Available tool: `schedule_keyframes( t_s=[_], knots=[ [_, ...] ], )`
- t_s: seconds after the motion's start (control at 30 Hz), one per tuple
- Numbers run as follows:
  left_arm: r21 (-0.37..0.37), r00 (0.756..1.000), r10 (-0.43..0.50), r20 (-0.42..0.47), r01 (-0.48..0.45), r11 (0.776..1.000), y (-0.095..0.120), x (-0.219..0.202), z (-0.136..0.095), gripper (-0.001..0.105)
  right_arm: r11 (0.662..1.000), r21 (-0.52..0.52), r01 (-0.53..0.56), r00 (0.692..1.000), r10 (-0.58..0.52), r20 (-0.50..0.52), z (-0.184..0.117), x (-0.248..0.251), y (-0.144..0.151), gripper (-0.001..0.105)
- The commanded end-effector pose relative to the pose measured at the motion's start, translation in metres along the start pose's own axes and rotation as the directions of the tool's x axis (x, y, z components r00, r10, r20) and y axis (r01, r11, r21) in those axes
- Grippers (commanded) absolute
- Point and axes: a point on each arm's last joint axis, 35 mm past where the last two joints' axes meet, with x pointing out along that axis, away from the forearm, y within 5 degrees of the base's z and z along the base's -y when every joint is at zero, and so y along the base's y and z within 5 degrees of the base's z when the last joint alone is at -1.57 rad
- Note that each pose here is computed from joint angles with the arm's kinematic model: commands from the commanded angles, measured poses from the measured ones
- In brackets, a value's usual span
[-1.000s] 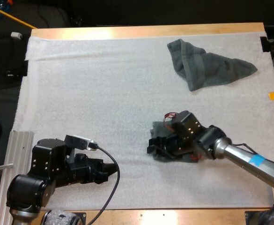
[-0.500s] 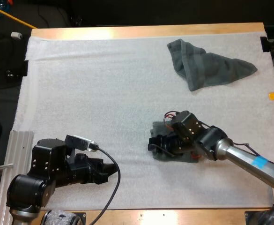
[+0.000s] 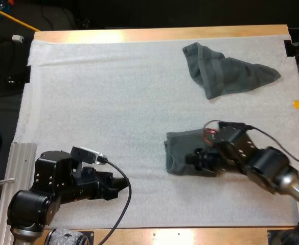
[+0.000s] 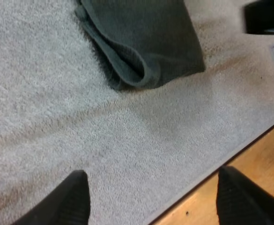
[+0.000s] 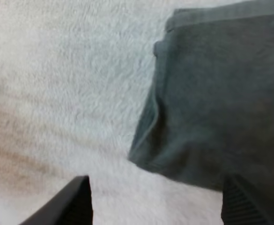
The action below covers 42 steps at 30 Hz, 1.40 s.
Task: Pick towel from pile, fold and stack
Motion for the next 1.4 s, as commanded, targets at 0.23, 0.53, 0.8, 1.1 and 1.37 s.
schedule_keyframes(
  t_s=[0.23,0.53,0.8,1.1,1.37],
  knots=[
    [0.024,1.0,-0.008,0.018,0.008,1.0,-0.002,-0.001,0.002,0.056,1.0,-0.027,0.009,1.0,-0.009,0.014,-0.026,-0.063,-0.003,0.058],
    [0.021,1.0,-0.008,0.019,0.008,1.0,-0.002,-0.001,0.002,0.056,0.999,-0.042,-0.03,0.993,0.035,0.114,-0.053,-0.115,-0.007,0.058],
    [-0.004,0.995,-0.039,0.095,0.04,0.999,-0.004,0.005,0.021,0.059,0.998,-0.051,-0.046,0.982,0.055,0.179,-0.06,-0.131,-0.009,0.058],
    [-0.177,0.995,-0.091,0.037,0.096,0.979,0.013,0.046,0.058,0.065,0.999,-0.047,-0.021,0.981,0.03,0.191,-0.059,-0.131,-0.009,0.058],
    [-0.324,0.995,-0.071,-0.063,0.047,0.945,0.04,0.099,0.079,0.065,0.999,-0.052,-0.003,0.98,0.014,0.198,-0.059,-0.131,-0.01,0.058]
  ],
)
